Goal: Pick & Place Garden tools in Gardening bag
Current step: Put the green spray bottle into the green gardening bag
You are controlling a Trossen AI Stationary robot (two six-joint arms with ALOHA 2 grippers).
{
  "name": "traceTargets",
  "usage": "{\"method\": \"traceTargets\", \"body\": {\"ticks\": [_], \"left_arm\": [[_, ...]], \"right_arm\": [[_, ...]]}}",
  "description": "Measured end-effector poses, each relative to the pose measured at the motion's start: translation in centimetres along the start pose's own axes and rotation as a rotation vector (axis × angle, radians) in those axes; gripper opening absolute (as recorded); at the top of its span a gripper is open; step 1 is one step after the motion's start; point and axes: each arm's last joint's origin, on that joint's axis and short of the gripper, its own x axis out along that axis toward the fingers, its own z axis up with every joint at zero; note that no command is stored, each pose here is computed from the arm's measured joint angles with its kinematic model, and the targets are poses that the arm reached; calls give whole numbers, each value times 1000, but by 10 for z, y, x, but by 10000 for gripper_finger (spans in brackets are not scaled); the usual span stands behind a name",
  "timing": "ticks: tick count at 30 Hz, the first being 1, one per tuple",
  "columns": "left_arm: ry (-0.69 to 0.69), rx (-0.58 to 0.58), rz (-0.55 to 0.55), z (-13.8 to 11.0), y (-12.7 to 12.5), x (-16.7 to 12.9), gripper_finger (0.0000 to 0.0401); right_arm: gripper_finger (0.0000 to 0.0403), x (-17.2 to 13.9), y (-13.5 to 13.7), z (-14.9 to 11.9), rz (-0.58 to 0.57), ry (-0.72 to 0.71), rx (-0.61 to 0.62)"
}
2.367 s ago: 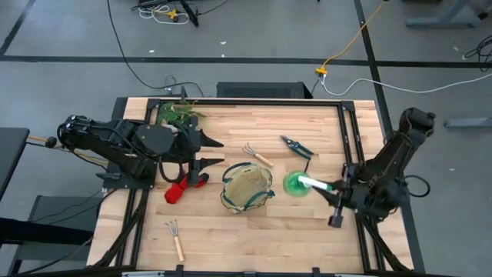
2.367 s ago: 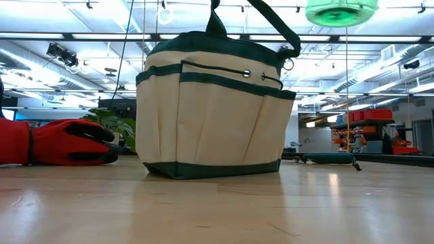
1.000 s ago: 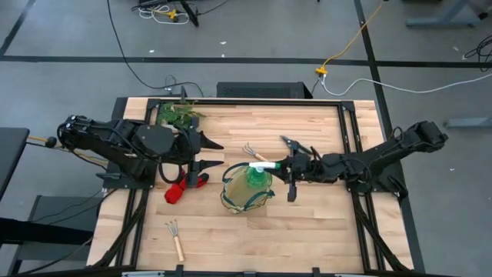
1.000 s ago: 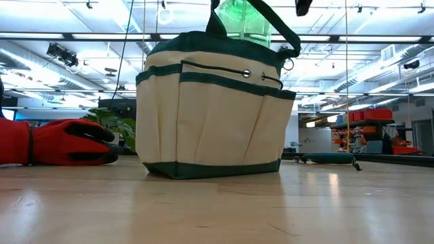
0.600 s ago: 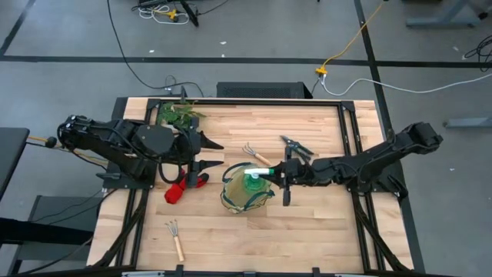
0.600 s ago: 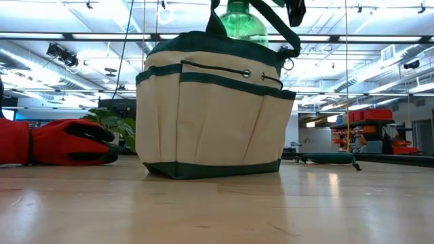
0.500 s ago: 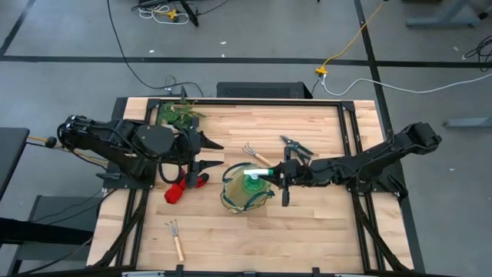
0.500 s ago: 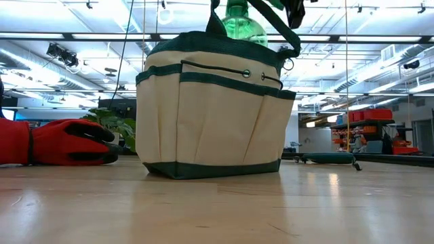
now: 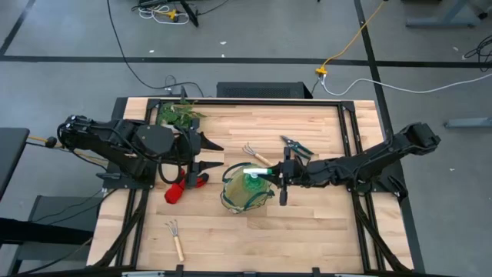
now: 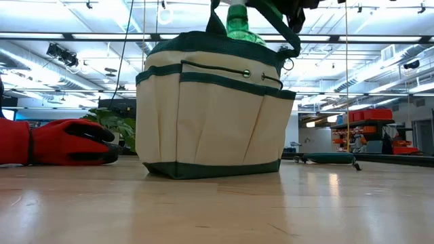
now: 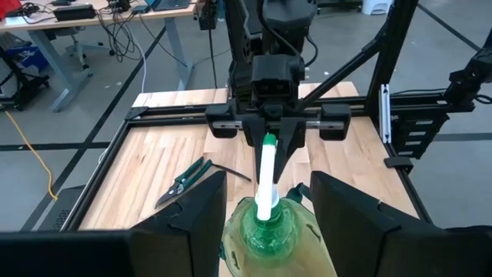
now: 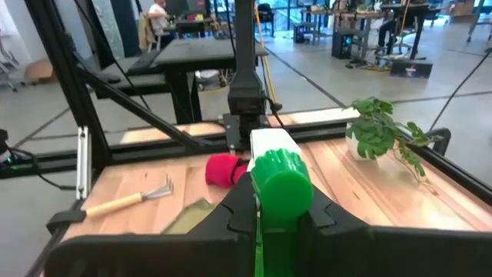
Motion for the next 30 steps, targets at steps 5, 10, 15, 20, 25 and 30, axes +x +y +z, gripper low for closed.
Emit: {"method": "traceTargets", "body": {"ticks": [5, 10, 15, 20, 25, 30], "left_arm": [[0, 0, 0, 0, 0, 0, 197], [1, 0, 0, 0, 0, 0, 197], [3, -3, 0, 0, 0, 0, 197], [7, -18, 1, -1, 0, 0, 197], [7, -18, 1, -1, 0, 0, 197], [7, -18, 1, -1, 0, 0, 197]], "right_arm": [[33, 4, 1, -7, -12, 23, -9], [33, 7, 1, -12, -47, 41, -20], [33, 8, 0, -14, -65, 42, -21], [33, 4, -3, -28, -60, 6, 10], [33, -4, -8, -43, -54, -48, 51], [33, -7, -11, -53, -65, -24, 61]]}}
